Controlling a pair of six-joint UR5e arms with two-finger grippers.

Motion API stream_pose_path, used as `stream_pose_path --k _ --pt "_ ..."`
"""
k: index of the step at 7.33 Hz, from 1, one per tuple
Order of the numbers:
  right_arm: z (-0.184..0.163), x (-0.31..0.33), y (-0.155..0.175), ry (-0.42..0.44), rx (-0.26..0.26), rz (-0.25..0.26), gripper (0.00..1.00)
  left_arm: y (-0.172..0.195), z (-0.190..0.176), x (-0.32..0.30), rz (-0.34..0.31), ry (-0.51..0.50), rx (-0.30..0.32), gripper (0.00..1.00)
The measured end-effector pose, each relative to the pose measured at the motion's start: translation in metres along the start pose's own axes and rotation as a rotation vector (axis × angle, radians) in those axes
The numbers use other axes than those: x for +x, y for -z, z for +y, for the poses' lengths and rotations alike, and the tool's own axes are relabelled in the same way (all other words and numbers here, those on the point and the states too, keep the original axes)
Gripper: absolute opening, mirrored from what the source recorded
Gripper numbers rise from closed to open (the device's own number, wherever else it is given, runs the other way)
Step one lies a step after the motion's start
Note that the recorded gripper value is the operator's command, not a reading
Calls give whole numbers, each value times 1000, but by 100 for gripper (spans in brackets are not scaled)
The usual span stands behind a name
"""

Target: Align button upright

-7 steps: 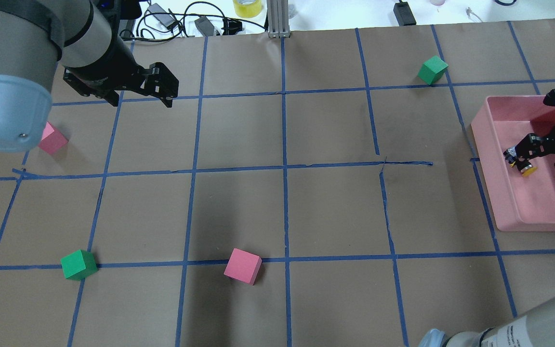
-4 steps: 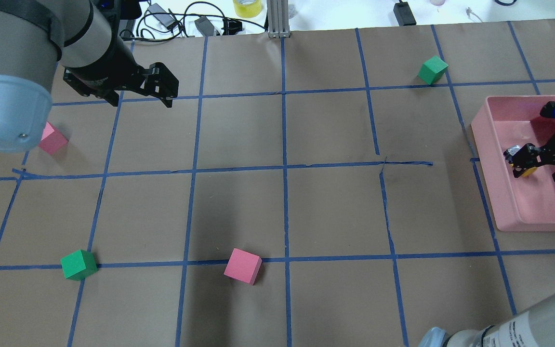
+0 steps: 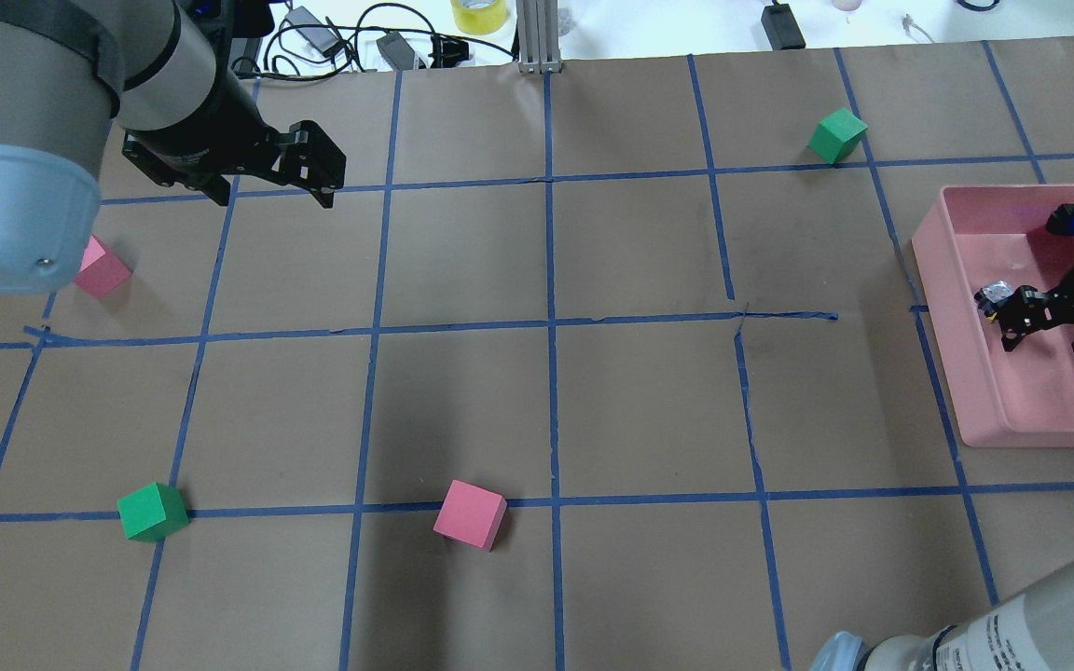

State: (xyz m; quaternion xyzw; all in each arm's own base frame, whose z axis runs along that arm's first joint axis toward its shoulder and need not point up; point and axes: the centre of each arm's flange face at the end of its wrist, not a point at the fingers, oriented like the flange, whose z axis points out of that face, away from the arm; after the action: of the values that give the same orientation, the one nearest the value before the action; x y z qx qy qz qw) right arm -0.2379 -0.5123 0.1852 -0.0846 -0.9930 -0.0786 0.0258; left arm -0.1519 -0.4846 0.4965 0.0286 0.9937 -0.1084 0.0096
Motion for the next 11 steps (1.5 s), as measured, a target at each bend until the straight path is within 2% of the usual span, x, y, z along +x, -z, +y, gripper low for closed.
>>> stream_pose_path --k 2,4,6,7,8,9,10,11 --pt "-2 1 3 -4 3 -2 0 0 0 0 0 0 0 100" --pt "-9 8 25 -16 39 14 0 0 0 0 0 0 0 100" --pt "-18 15 74 -37 83 27 0 0 0 0 0 0 0 100" --pt "-19 12 105 -58 93 12 0 0 0 0 0 0 0 100" --pt "-16 7 127 -75 87 -11 0 0 0 0 0 0 0 100" --pt "-15 1 135 -79 76 -28 0 0 0 0 0 0 0 100" --pt "-15 -2 131 -74 62 -42 98 0 0 0 0 0 0 100" --pt "-14 -4 123 -62 49 -50 100 0 0 0 0 0 0 100"
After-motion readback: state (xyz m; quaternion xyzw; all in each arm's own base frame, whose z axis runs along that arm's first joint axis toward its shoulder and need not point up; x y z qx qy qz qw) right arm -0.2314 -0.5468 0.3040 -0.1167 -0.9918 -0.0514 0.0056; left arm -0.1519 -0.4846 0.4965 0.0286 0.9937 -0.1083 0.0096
